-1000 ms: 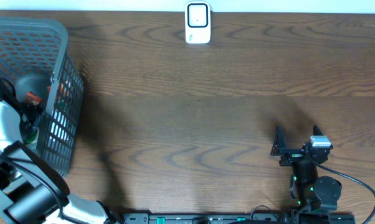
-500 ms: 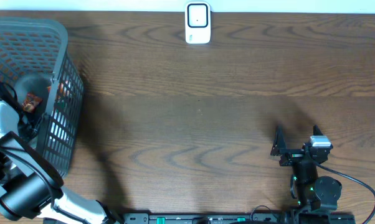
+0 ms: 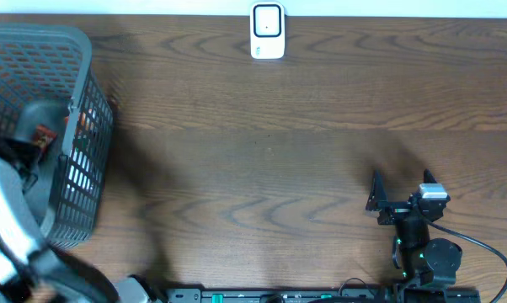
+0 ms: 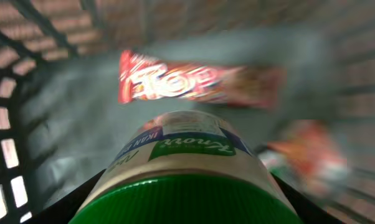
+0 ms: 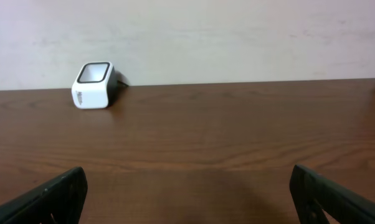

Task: Scan the item barcode
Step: 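Lift pill bottle out with left gripper and place on table center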

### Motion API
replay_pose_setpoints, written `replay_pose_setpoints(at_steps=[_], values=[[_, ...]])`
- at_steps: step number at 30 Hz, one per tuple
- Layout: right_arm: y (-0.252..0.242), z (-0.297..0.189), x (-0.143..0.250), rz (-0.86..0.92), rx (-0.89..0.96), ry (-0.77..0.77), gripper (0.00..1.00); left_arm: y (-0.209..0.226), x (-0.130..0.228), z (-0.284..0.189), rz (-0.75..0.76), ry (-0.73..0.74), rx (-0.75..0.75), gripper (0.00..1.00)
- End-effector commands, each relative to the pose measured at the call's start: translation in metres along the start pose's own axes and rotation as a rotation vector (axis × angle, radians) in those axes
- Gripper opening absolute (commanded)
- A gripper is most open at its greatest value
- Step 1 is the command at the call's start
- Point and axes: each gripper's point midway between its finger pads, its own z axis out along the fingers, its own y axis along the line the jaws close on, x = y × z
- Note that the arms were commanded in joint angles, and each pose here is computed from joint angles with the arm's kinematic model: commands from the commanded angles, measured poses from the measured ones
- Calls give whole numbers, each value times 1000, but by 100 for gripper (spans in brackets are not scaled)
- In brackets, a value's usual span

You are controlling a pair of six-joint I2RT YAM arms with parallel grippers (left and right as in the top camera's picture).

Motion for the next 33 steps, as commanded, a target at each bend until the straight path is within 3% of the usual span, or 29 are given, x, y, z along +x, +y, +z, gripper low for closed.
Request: replay_pose_setpoints(at_steps=[1,6,11,15,20,27,30,33], values=[[1,0,0,12,-3,0,99,-27,-13,-90,20,-143,267,63],[1,0,0,12,-3,0,99,-63,25,-190,143,-180,640,64],[1,0,0,12,-3,0,99,-72,58,-264,259,-286,838,64],[1,0,0,12,-3,0,99,-82,84,-295,350,-293,955,64],[1,0,0,12,-3,0,99,-111,131,-297,611,-211,1042,64],[1,0,0,12,-3,0,99,-163,233,-258,1180,-40,1079,64],[1,0,0,12,-3,0,99,-175,287,-228,1440,40,1049,73],[1,0,0,12,-3,0,99,-184,326,-196,1576,95,960,73]])
